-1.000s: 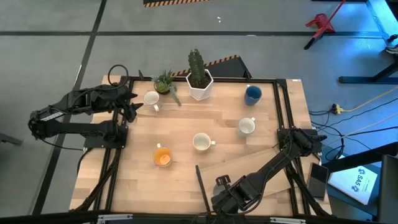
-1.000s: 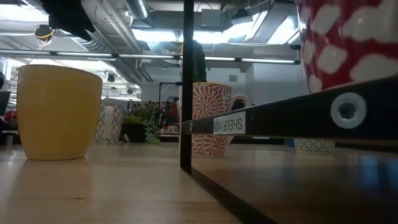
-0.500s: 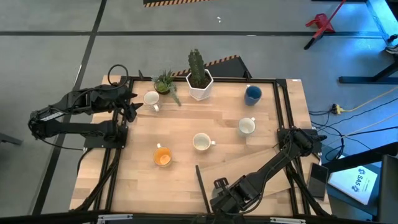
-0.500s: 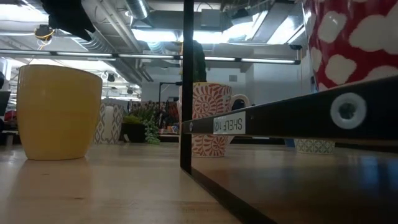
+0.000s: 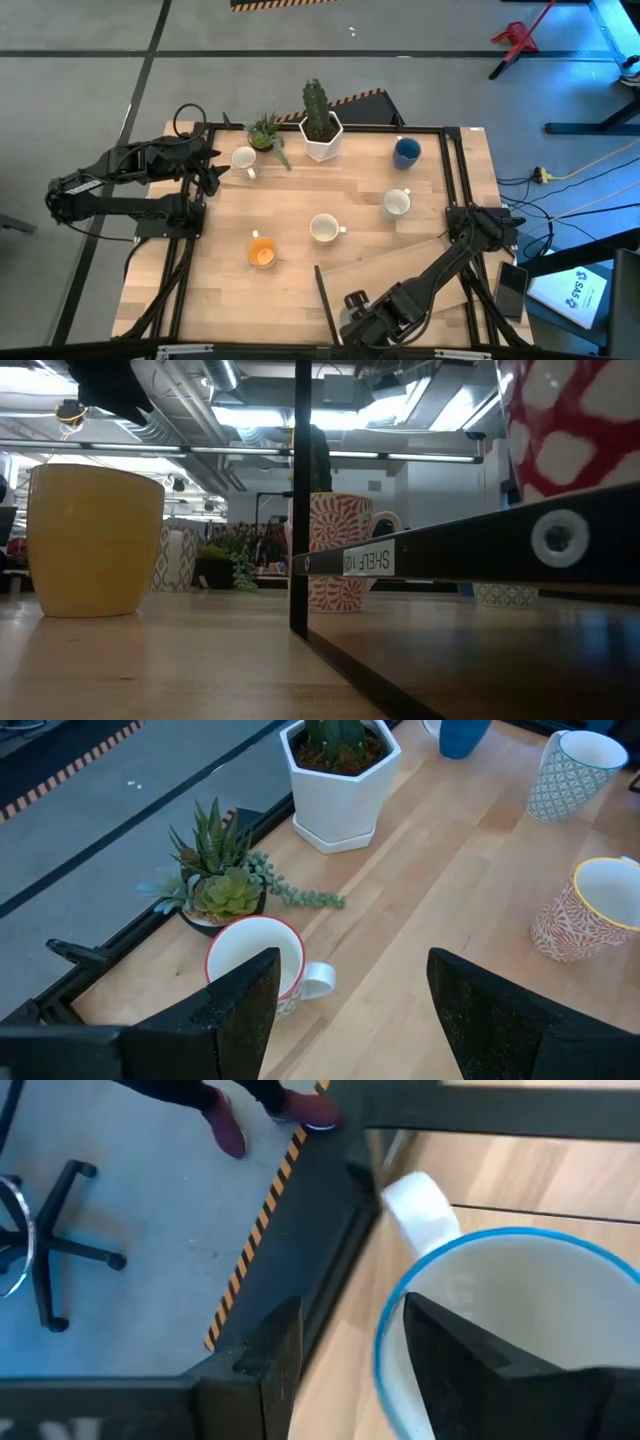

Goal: Place coffee mugs
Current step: Put the red mug on the shelf, then put the yellow mug on the shelf

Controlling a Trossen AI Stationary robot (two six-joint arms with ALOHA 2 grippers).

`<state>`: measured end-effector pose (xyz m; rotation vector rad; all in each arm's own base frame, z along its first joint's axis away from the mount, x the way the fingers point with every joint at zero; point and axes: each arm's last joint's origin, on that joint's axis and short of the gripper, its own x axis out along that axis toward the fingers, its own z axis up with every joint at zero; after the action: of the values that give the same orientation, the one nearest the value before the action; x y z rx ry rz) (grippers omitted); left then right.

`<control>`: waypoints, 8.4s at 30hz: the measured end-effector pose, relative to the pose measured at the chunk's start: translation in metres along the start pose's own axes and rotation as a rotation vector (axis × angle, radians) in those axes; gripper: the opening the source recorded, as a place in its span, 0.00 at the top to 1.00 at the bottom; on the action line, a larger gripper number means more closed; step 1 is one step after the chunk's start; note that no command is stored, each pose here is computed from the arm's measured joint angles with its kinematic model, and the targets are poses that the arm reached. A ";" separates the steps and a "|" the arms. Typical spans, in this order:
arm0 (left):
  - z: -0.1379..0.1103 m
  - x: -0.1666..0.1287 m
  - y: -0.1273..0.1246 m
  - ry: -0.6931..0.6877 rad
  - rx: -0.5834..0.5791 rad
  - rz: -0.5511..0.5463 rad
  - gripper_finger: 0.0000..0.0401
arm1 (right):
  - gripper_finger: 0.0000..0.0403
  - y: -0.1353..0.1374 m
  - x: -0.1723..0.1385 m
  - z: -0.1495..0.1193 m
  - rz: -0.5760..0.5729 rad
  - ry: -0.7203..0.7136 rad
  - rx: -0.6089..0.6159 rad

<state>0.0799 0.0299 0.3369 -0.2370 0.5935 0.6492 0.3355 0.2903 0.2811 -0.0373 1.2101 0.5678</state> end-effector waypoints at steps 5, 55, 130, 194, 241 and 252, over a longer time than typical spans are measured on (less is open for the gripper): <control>0.000 0.000 0.000 0.000 0.000 0.000 0.38 | 0.60 0.010 -0.020 0.004 0.007 -0.008 -0.033; -0.047 0.035 -0.066 0.460 0.104 -0.498 0.38 | 0.60 -0.163 -0.085 0.068 -0.553 -0.196 -0.337; -0.122 0.148 -0.154 0.197 0.141 -0.347 0.38 | 0.60 -0.231 -0.023 0.062 -0.477 0.011 -0.368; -0.090 0.099 -0.102 0.135 0.005 -0.343 0.38 | 0.65 -0.264 0.004 0.045 -0.362 0.203 -0.557; -0.091 0.099 -0.101 0.151 -0.012 -0.330 0.38 | 1.00 -0.251 -0.065 0.044 -0.485 0.149 -0.498; -0.093 0.099 -0.101 0.170 -0.006 -0.341 0.38 | 1.00 -0.194 -0.127 0.020 -0.446 0.173 -0.348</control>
<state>0.1658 -0.0348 0.2063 -0.3916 0.6949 0.3029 0.4070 0.0799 0.3492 -0.6468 1.2081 0.3793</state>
